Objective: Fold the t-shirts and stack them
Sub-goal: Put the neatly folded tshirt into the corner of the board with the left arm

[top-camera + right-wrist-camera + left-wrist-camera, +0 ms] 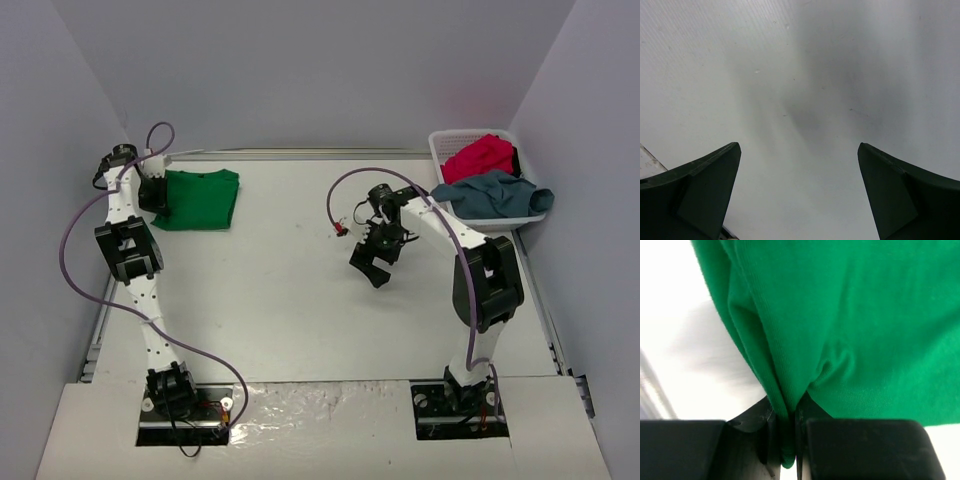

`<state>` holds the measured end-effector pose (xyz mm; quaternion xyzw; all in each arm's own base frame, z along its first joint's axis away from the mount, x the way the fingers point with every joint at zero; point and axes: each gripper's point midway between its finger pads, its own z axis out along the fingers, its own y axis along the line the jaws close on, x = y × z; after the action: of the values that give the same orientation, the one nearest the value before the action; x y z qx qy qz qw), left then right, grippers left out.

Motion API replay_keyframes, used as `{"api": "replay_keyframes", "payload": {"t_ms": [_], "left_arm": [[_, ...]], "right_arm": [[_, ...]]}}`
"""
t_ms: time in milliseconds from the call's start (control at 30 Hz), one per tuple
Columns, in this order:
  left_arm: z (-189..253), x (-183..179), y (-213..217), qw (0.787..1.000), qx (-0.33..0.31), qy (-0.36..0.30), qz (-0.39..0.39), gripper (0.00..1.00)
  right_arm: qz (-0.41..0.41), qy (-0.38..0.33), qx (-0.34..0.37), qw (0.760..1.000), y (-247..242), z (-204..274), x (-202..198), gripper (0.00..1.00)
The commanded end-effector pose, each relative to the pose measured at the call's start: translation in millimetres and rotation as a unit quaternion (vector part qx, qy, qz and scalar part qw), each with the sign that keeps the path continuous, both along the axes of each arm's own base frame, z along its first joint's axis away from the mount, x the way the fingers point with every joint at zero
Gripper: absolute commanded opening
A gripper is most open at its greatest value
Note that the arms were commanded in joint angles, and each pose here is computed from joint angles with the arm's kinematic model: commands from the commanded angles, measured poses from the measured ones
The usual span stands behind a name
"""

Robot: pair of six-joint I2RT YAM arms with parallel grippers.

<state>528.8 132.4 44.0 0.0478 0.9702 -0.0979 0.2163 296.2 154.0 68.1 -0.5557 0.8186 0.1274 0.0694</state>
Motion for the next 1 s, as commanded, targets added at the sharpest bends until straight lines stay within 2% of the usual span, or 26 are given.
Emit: {"api": "replay_keyframes", "payload": {"t_ms": [0,133,500,767,967], "left_arm": [[11.7,4.6,38.3,0.996,0.088,-0.01,0.015,0.03],[19.3,7.3,58.3,0.991,0.127,-0.019,0.034,0.02],[34.6,18.0,92.1,0.981,0.157,-0.056,0.102,0.02],[32.4,28.5,99.7,0.975,0.161,-0.073,0.134,0.02],[25.8,31.0,98.5,0.975,0.136,-0.076,0.158,0.03]], "right_arm": [[-0.007,0.023,0.006,1.0,-2.4,1.3,-8.1,1.0],[-0.012,0.034,-0.001,0.999,-3.5,-6.7,-5.9,1.0],[-0.013,0.047,-0.009,0.999,-4.2,-17.0,-4.1,1.0],[-0.02,0.057,-0.016,0.998,-7.8,-24.3,-2.4,1.0],[-0.024,0.067,-0.022,0.997,-9.7,-30.4,-1.7,1.0]]}}
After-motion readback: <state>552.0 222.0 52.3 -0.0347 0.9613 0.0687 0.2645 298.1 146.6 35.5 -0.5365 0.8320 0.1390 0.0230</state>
